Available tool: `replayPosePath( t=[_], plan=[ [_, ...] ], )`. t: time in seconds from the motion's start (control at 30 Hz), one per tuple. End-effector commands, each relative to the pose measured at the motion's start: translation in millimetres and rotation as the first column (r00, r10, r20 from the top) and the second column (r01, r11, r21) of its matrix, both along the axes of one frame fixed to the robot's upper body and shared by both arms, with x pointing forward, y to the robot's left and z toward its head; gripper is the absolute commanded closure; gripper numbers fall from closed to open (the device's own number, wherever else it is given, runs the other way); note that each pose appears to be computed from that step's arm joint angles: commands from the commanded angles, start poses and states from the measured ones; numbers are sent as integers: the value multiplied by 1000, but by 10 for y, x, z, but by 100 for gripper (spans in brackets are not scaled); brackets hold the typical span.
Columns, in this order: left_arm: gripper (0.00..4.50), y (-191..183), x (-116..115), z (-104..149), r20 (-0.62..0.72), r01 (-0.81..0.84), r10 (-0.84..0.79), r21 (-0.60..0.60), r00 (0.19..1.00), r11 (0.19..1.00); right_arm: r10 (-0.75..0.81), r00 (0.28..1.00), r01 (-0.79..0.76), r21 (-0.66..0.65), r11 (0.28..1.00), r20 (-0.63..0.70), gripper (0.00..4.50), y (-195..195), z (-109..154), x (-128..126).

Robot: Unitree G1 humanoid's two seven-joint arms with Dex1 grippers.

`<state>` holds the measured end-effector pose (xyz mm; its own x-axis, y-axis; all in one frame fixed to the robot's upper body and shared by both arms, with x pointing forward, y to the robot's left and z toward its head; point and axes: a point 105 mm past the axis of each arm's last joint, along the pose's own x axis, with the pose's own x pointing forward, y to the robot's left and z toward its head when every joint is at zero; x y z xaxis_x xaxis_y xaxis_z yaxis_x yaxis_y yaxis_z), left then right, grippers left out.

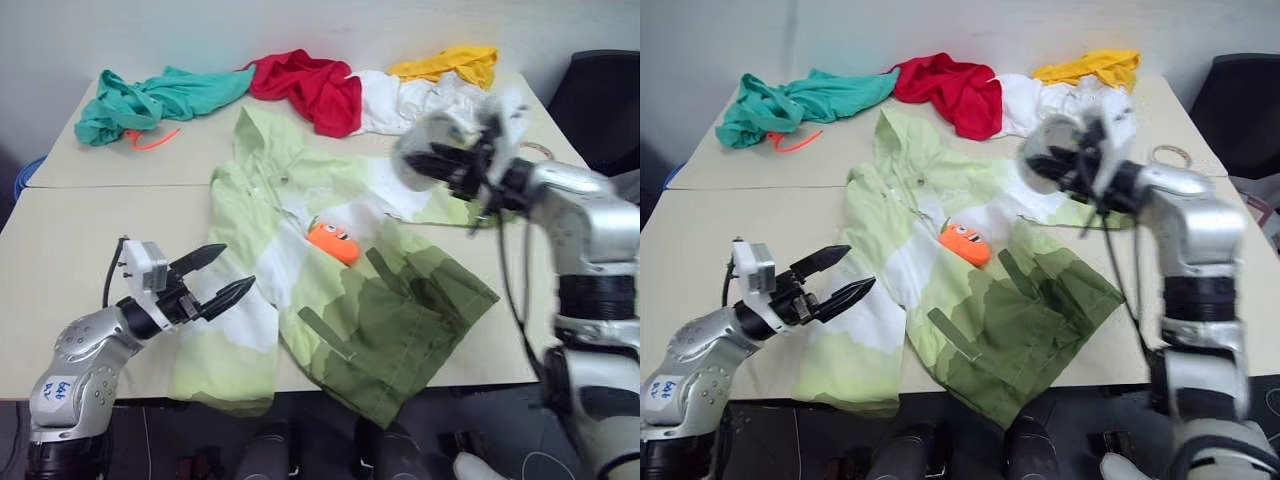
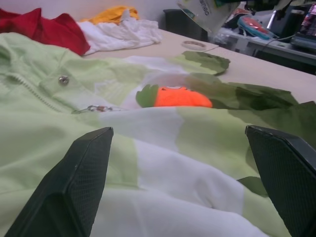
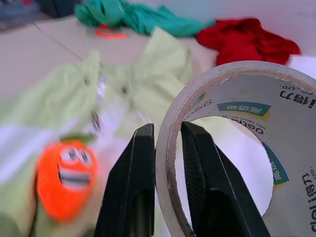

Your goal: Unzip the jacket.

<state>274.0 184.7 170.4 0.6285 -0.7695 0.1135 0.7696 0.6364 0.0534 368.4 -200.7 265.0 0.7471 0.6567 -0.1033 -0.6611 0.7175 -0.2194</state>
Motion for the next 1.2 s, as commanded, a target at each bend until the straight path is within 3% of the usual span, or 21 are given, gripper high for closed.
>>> replayPosePath(
  t=[0.03, 0.1, 0.17, 0.3, 0.57, 0.7, 0.8, 0.87, 0.97, 1.07, 1.2],
  plan=[
    [0, 40, -22, 53, 36, -1, 1, 18, 999, 1000, -310, 950, 295, -229, 928, -32, 406, -918, -132, -145],
    [0, 49, -19, 36, 34, -2, 1, 24, 999, 1000, -431, 901, 392, -316, 864, -60, 406, -1307, -289, -213],
    [0, 58, -15, 15, 28, 2, -3, 33, 1000, 999, -528, 845, 480, -315, 819, -83, 406, -1595, -449, -205],
    [0, 86, 16, 6, 28, 5, -6, 54, 1000, 999, -561, 823, 508, -329, 796, -86, 406, -1784, -748, -152],
    [0, 198, 98, 57, 40, -24, 21, 92, 999, 995, -576, 814, 570, -294, 768, 73, 134, -2021, -583, -206],
    [0, 396, 126, 28, 32, -94, 91, 120, 995, 988, -456, 875, 483, -238, 843, 163, 2, -1875, -279, -316],
    [0, 653, 174, 3, 13, -171, 171, 147, 985, 974, -289, 944, 317, -203, 926, 158, 2, -1558, -103, -456],
    [0, 811, 227, -5, 10, -222, 224, 173, 975, 960, -145, 987, 155, -195, 968, 63, 2, -1254, -145, -576],
    [0, 962, 326, -18, -19, -269, 276, 182, 961, 946, 23, 994, -42, -193, 980, -103, 2, -819, -335, -752],
    [0, 977, 418, -94, -90, -261, 282, 191, 955, 946, 105, 974, -137, -151, 979, -203, 2, -451, -560, -835],
    [0, 893, 628, -118, -101, -245, 268, 196, 958, 949, 75, 968, -107, -123, 987, -241, 2, -237, -884, -780]
  ],
)
